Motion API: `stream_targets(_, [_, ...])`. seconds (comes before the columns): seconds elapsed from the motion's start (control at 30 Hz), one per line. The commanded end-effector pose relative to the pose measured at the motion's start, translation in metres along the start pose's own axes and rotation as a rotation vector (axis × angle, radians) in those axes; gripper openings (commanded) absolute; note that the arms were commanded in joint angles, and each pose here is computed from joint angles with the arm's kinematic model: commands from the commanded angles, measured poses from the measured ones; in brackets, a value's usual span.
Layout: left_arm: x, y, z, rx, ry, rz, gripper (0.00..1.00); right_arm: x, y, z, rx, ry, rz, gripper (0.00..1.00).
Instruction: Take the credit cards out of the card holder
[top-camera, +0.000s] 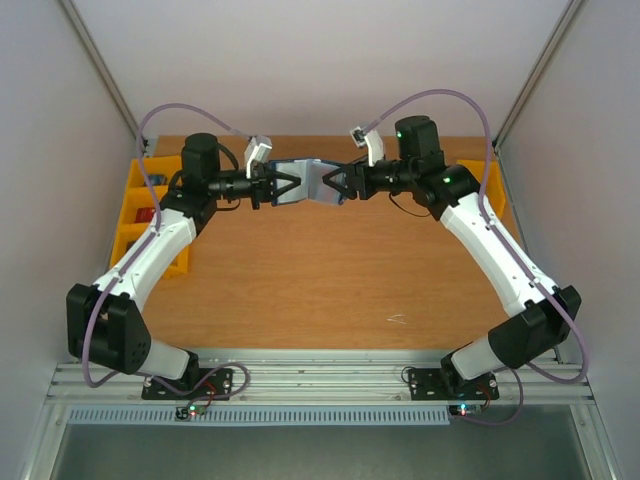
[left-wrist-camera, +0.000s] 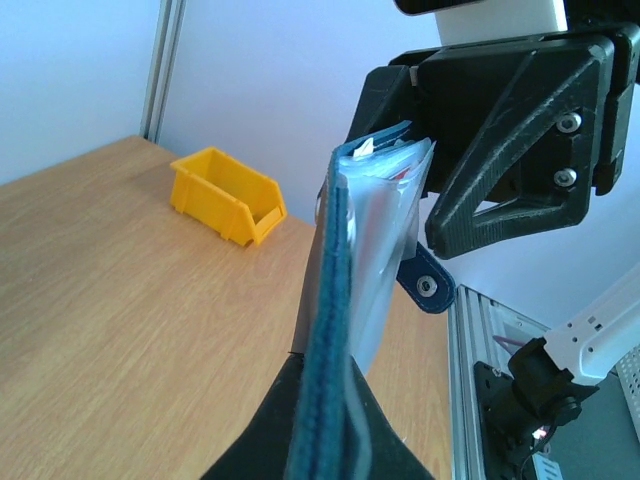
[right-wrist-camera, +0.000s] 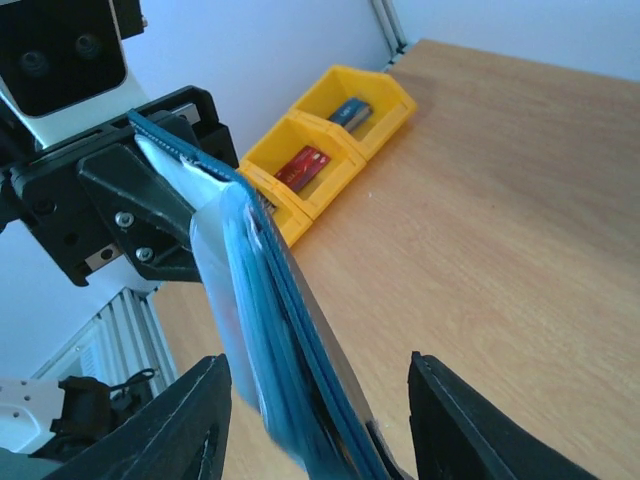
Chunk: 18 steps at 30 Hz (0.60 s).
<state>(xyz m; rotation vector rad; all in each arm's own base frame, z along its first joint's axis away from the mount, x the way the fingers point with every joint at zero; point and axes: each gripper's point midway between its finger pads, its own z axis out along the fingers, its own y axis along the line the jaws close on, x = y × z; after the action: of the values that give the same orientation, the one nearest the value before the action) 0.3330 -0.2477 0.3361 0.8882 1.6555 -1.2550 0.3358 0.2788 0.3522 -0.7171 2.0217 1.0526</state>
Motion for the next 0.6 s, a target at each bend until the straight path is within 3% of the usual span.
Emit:
stream_targets(0.0, [-0.031, -0.023, -0.008, 0.046, -0.092, 0.125, 0.00, -0.001, -0.001, -0.018, 0.014, -0.025, 0.012, 0.53])
stream_targets(0.17, [-0.033, -0.023, -0.007, 0.053, -0.100, 0.136, 0.00, 0.010, -0.005, -0.025, 0.027, 0.010, 0.020, 0.56])
stream_targets(0.57, [-0.033, -0.027, -0.008, 0.073, -0.104, 0.162, 0.00, -0.001, -0.011, -0.017, 0.020, -0.028, 0.021, 0.52])
